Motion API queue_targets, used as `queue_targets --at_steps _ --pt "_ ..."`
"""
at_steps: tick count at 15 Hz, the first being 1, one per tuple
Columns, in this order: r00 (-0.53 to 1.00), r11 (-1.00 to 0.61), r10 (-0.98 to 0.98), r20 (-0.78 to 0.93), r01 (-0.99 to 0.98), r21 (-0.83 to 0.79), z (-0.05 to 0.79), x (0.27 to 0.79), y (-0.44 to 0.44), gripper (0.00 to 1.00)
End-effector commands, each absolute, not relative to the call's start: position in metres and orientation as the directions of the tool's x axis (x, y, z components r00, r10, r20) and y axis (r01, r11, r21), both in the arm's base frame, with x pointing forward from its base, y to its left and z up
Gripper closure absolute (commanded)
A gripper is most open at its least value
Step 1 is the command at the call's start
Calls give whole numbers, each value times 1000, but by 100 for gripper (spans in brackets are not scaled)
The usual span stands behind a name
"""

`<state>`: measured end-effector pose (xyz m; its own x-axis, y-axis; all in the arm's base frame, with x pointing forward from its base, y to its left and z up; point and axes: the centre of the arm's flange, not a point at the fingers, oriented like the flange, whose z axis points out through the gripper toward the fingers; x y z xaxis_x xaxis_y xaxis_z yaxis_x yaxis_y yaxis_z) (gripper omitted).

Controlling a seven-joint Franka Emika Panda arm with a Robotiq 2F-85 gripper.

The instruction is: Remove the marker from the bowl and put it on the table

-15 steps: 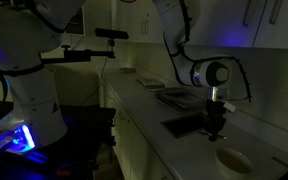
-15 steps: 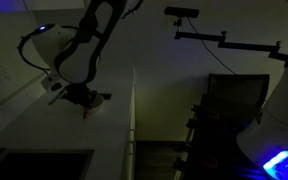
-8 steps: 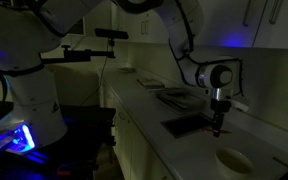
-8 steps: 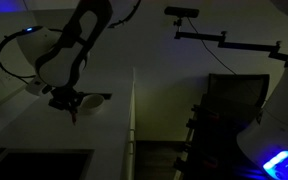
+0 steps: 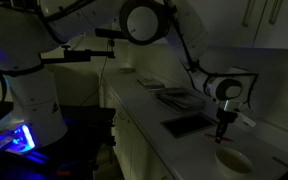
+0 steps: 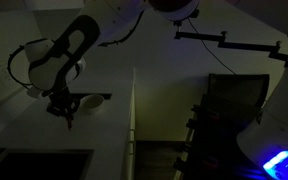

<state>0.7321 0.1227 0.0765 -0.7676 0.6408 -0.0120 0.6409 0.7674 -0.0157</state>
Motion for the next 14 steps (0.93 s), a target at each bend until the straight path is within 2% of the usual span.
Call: queue_targets --at_steps 1,8,14 --pt "-780 779 626 -26 626 -40 81 749 124 53" --pt "-733 736 676 -69 677 11 123 732 94 1" --pt "-717 719 695 -50 693 57 145 709 65 0"
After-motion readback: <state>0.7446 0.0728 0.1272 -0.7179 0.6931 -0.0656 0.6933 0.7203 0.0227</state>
